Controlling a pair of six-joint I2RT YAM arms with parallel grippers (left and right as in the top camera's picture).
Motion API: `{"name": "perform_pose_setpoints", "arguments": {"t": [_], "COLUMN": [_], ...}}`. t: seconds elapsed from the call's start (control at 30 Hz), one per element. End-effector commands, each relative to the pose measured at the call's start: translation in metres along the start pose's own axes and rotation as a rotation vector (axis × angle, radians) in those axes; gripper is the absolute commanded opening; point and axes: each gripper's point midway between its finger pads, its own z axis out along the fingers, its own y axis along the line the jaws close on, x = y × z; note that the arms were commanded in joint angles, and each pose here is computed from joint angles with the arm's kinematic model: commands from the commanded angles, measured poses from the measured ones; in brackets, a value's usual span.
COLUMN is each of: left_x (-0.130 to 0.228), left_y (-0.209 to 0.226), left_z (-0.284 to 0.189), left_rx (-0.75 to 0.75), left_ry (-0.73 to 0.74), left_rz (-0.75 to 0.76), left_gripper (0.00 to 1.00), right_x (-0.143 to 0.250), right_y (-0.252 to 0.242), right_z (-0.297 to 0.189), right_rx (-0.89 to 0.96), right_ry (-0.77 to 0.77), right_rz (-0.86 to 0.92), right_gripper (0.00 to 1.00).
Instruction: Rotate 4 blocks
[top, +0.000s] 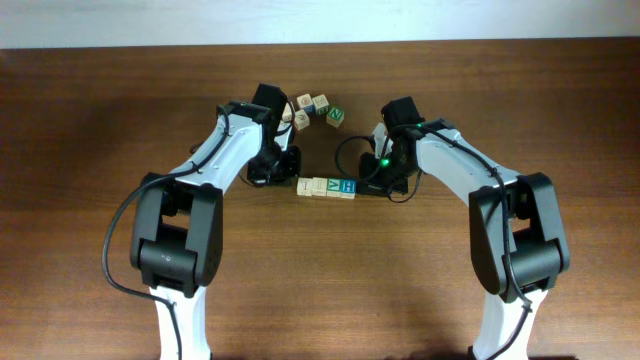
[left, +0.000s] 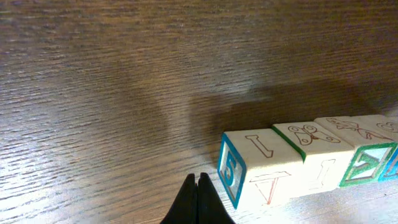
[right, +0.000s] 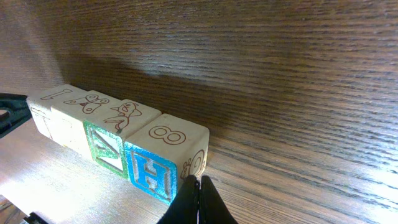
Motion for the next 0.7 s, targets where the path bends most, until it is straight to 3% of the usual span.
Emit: {"name": "perform_pose_setpoints", "arguments": {"t": [0.0, 0.43, 0.57, 0.67], "left_x": [0.003, -0.001, 0.001, -0.002], "left_y": [0.003, 0.003, -0.009, -0.003], "left_z": [0.006, 0.013, 0.011, 0.005], "left_rx": [-0.011, -0.004, 0.091, 0.154], "left_ry": [0.018, 0.011, 0.03, 0.03], "left_rz": [-0.017, -0.012, 0.097, 0.088], "left_gripper": [0.0, 0.0, 0.0, 0.0], "right_x": [0.004, 0.003, 0.003, 0.003], "right_y": [-0.003, -0.002, -0.002, -0.002], "right_z": [0.005, 0.005, 0.005, 0.005], "right_rx": [0.014, 0.017, 0.013, 0.012], "right_ry": [0.012, 0.01, 0.012, 0.012], "right_rz": [0.01, 0.025, 0.01, 0.01], "right_gripper": [0.04, 0.04, 0.04, 0.04]}}
